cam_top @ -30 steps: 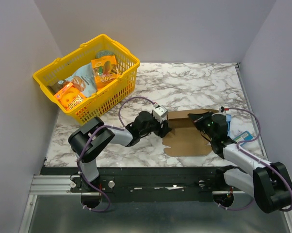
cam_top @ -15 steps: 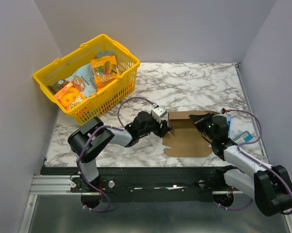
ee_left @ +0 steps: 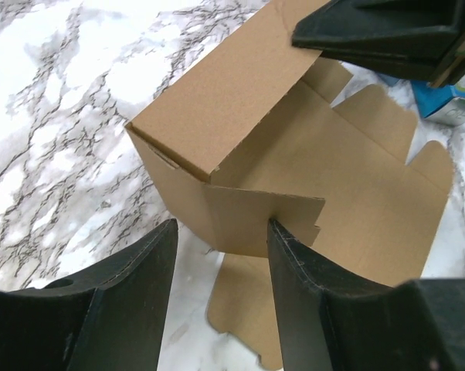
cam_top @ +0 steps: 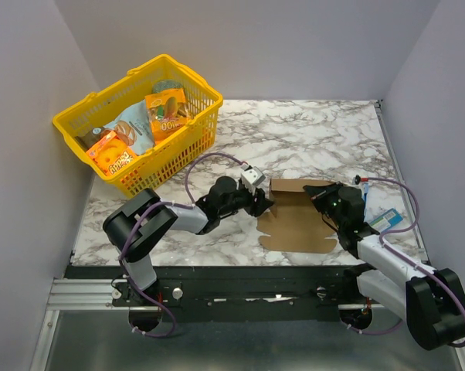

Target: Fold the paper box

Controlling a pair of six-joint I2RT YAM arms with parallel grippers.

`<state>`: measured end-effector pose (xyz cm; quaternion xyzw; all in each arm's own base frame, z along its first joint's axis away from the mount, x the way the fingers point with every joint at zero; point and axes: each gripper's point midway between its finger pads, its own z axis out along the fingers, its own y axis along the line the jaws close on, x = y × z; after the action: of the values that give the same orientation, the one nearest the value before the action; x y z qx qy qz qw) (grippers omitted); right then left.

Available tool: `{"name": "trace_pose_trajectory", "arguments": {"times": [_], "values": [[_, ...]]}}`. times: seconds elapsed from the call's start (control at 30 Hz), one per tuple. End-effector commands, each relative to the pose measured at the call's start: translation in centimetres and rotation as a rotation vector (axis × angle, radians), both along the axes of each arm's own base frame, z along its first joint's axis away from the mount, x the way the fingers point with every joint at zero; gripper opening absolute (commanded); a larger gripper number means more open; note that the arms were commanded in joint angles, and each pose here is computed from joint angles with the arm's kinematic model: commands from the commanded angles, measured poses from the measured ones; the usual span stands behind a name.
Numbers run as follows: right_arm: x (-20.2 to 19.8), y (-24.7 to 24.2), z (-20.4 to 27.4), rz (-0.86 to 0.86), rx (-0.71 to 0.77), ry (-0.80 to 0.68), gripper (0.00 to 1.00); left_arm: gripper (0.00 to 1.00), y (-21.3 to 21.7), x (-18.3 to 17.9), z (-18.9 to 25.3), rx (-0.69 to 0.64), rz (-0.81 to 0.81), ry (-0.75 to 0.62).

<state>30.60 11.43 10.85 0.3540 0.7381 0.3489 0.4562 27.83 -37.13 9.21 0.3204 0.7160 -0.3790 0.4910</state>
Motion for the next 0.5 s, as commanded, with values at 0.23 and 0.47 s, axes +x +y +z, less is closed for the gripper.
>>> {"name": "trace_pose_trajectory", "arguments": {"times": [0.23,0.47], "values": [[-1.5,-1.2,-3.4,-0.013,-0.103,0.097,0.0,0.58,-0.9,-0.4,4.1,-0.175,-0.084,0.008],[-1.4,-1.1,-3.3,-0.006,-0.104,0.097,0.0,0.57,-1.3,0.5,2.5,-0.138,-0.078,0.025]]}}
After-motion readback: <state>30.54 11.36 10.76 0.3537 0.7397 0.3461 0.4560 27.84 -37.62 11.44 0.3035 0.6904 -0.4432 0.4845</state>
